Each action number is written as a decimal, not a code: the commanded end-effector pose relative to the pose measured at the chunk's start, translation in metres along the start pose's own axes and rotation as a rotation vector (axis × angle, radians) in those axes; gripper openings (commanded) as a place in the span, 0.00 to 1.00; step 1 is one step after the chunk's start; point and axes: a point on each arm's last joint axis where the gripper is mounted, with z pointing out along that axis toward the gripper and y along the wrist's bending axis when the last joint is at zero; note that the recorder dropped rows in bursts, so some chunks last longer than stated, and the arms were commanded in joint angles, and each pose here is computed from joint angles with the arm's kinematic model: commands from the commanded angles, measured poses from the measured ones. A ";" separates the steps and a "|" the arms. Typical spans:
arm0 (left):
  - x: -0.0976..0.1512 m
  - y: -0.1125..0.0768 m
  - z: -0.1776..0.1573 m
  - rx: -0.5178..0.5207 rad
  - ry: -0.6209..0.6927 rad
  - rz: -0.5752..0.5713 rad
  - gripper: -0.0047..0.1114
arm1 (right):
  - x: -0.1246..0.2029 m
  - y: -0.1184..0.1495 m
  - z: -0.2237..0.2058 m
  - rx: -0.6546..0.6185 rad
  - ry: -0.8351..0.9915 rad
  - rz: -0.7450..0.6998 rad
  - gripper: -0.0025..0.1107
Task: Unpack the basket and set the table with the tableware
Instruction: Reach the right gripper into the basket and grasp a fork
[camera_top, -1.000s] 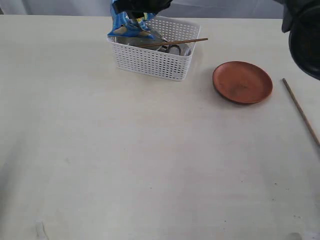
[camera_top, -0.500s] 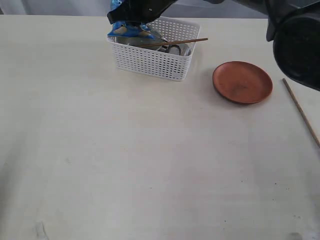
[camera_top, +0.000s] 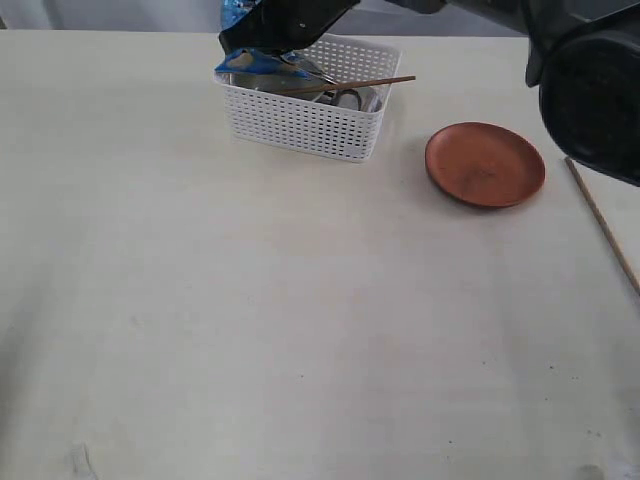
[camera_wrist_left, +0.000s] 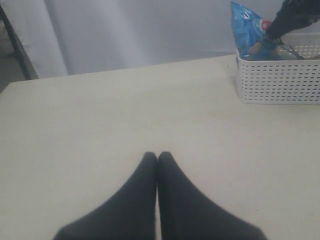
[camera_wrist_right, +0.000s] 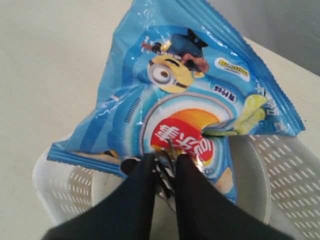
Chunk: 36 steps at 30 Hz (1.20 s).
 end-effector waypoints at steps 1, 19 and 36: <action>0.000 -0.001 0.000 0.008 -0.003 -0.007 0.04 | -0.001 -0.002 -0.001 0.008 0.002 -0.004 0.14; 0.000 -0.001 0.000 0.008 -0.003 -0.007 0.04 | -0.014 -0.004 -0.026 0.039 -0.001 -0.053 0.02; 0.000 -0.001 0.000 0.008 -0.003 -0.007 0.04 | -0.061 -0.009 -0.127 0.118 -0.143 -0.125 0.02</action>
